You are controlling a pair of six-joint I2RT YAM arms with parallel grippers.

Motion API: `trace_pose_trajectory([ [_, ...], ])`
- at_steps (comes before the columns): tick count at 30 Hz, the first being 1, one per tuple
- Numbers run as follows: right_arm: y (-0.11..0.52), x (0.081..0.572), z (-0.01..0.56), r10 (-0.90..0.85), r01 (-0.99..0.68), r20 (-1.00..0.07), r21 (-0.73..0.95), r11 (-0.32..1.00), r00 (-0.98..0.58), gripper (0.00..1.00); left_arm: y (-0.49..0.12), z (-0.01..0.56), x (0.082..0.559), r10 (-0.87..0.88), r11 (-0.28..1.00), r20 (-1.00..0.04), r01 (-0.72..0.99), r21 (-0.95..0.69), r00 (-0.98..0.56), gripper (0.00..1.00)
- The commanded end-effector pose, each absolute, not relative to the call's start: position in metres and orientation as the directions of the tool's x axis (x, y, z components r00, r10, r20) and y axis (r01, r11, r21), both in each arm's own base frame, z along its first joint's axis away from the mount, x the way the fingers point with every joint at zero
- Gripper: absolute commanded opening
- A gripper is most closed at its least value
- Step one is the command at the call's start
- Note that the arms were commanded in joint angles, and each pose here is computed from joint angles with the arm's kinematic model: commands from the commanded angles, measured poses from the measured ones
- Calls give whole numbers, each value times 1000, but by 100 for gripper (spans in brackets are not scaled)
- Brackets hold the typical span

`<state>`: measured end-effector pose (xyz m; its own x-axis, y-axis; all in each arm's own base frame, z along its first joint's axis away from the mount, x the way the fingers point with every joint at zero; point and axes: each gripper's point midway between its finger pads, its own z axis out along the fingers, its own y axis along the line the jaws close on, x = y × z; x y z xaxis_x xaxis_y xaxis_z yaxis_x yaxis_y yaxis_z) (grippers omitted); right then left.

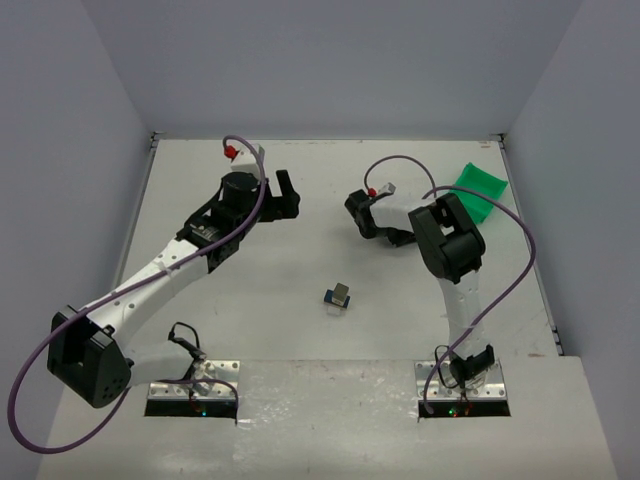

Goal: Build the wood block tower

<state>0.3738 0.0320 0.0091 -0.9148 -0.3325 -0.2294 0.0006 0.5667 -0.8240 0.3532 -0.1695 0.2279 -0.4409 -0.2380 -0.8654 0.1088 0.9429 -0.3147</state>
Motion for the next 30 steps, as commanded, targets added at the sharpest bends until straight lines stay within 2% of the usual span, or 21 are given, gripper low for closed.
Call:
trace_pose_trajectory([
  [1, 46, 382, 17, -348, 31, -258, -840, 541, -902, 43, -160, 248, 354, -288, 935, -876, 86, -345, -386, 100],
  [4, 56, 379, 13, -340, 25, -258, -827, 562, -904, 54, -159, 252, 351, -294, 932, -878, 90, -351, -378, 100],
  [8, 68, 374, 13, -301, 37, -291, -772, 634, -908, 61, -158, 256, 348, -301, 930, -878, 92, -357, -371, 100],
  [14, 103, 378, 38, -208, 66, -469, -503, 862, -858, 77, -157, 256, 347, -310, 926, -875, 90, -366, -371, 100],
  [18, 117, 385, 54, -143, 39, -550, -306, 951, -823, 97, -158, 251, 346, -307, 927, -873, 88, -364, -380, 100],
  [19, 122, 385, 62, -124, 22, -567, -244, 970, -814, 99, -158, 251, 346, -307, 927, -873, 90, -365, -378, 100],
  [24, 101, 396, 64, -67, 1, -583, -114, 993, -810, 99, -158, 247, 348, -306, 928, -873, 87, -363, -379, 100],
  [28, 76, 403, 58, 75, 60, -563, 46, 997, -823, 99, -159, 243, 351, -298, 931, -872, 84, -355, -388, 100],
  [30, 61, 401, 56, 120, 93, -568, 75, 993, -814, 99, -159, 241, 352, -295, 933, -872, 79, -351, -391, 100],
])
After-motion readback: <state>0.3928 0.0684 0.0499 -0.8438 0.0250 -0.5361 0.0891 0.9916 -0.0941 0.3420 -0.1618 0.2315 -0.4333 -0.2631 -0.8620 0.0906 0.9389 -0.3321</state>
